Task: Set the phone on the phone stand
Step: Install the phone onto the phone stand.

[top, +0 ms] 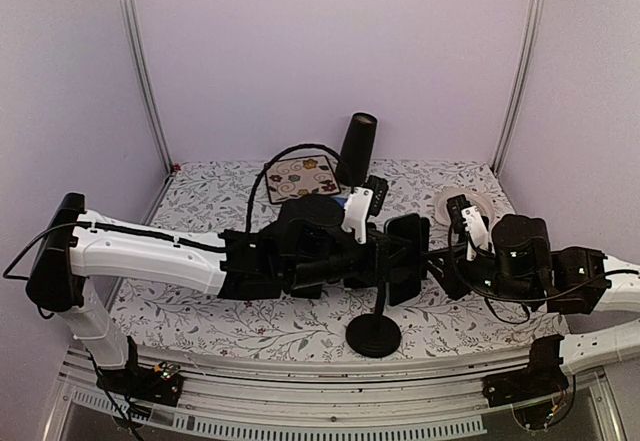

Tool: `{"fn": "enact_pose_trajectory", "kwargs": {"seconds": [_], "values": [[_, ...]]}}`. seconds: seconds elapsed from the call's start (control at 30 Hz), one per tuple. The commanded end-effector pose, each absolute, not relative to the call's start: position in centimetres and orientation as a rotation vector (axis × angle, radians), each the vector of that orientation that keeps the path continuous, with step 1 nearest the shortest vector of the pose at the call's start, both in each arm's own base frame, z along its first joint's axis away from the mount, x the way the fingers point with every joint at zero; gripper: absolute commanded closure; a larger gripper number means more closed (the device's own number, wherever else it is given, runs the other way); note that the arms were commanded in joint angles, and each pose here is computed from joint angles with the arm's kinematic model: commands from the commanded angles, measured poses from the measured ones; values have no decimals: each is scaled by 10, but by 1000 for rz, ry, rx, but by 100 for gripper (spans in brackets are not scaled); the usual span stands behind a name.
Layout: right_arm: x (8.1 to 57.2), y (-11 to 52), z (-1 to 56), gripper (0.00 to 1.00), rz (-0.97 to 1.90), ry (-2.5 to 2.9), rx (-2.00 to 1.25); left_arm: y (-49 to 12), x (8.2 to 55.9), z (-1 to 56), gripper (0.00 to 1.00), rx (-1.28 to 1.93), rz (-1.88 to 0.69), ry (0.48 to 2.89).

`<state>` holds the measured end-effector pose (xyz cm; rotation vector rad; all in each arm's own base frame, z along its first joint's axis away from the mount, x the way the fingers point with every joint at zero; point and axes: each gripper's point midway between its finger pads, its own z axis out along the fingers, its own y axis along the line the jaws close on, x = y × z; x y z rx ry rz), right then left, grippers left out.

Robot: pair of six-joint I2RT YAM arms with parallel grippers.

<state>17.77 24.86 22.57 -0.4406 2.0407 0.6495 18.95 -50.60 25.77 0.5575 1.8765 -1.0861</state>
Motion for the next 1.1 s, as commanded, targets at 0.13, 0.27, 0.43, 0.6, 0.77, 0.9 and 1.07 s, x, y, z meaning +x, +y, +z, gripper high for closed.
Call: {"fn": "enact_pose_trajectory", "kwargs": {"seconds": [0.13,0.27,0.43,0.6,0.77,0.9,1.07], "values": [[150,270,278,76,920,1917,-519,-473,228,200,100,547,-791,1982],[146,274,282,75,937,1910,-554,-473,226,199,100,551,-797,1984],[135,282,296,75,1015,1854,-624,-469,225,196,100,555,-787,1988],[131,288,302,75,1042,1828,-662,-466,222,196,100,567,-793,1986],[131,289,313,73,1048,1803,-664,-465,219,195,100,577,-809,1980],[130,292,320,72,1058,1786,-679,-467,218,195,100,591,-820,1974],[133,291,324,71,1039,1784,-672,-470,215,203,100,608,-857,1946]]}}
